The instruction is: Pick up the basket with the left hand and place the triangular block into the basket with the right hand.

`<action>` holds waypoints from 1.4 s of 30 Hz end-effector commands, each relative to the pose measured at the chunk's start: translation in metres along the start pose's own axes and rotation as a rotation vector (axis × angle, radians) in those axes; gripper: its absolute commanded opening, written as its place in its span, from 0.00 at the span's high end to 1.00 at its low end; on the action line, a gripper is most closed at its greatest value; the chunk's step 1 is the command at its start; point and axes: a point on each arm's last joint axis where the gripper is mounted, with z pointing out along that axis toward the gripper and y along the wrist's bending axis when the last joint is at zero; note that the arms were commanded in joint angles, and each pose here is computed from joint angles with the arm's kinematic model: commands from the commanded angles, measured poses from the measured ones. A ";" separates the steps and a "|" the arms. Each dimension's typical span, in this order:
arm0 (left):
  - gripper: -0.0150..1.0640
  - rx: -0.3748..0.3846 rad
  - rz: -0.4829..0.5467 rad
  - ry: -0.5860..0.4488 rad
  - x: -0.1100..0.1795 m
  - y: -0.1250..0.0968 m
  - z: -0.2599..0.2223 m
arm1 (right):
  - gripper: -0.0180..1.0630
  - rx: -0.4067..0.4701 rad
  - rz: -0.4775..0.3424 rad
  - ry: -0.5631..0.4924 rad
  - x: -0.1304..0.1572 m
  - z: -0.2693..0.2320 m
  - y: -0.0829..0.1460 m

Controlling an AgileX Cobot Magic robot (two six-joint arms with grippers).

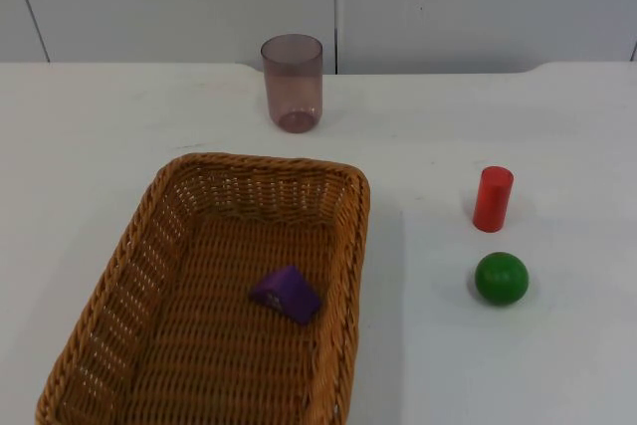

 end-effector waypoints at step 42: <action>0.01 -0.128 -0.069 -0.008 0.001 0.000 0.001 | 0.01 0.007 -0.005 -0.010 0.000 0.001 0.000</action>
